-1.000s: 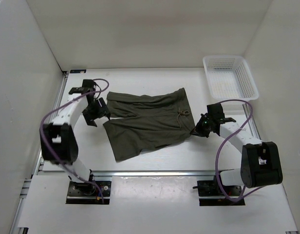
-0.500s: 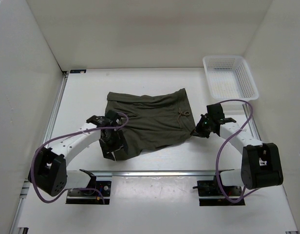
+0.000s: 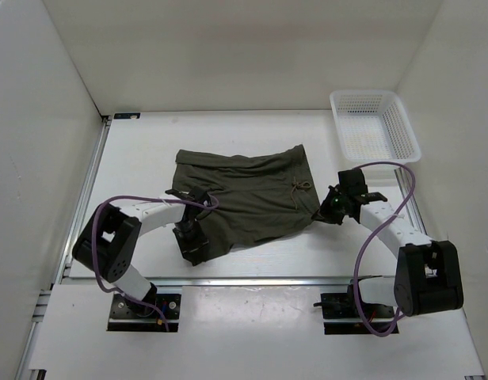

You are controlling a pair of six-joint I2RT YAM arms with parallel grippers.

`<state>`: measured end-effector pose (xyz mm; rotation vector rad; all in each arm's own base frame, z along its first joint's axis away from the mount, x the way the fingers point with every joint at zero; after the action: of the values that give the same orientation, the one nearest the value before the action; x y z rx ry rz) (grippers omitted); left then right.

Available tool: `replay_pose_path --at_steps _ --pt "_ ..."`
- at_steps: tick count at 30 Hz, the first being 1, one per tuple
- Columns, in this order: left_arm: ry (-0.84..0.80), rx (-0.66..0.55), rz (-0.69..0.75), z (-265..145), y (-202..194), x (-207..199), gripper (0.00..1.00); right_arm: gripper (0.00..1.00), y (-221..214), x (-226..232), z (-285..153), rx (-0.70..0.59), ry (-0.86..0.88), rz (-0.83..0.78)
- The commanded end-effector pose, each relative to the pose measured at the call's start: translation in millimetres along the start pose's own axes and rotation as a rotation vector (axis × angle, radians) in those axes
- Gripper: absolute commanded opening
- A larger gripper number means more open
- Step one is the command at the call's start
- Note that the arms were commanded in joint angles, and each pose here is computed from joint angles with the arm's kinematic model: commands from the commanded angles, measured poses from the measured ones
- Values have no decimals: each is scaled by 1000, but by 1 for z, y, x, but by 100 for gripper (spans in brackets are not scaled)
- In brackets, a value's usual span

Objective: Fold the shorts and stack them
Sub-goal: Flatten the shorts out

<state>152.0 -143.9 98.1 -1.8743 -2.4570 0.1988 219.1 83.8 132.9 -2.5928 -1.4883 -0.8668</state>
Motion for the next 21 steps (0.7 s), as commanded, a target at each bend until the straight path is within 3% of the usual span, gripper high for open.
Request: replay_pose_path --at_steps 1,3,4,8,15,21 --pt "28 -58 -19 11 7 -1 45 0 3 3 -7 -31 2 -18" --pt "43 -57 -20 14 8 0 17 0 3 3 -7 -31 2 -18" --pt "43 -57 -20 14 8 0 10 0 2 2 -7 -24 -5 -16" --pt "21 -78 -6 -5 2 3 10 0 -1 0 -12 -17 -12 -24" --pt "-20 -240 -11 -72 -19 25 10 0 -8 -7 -34 -57 -31 -59" --pt "-31 -247 -11 -81 -24 29 10 0 -19 -20 -44 -63 -74 -74"
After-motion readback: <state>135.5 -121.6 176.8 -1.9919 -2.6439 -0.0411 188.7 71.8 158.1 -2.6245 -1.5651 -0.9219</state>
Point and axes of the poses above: each gripper's point midway between its finger pads, its own z axis out along the fingers, its own x axis along the line the jaws close on, y = z × x, the point moved 9 cm from there along -z, back along the fingers, and after that the axes turned 7 degrees about z, right-handed, at the moved point
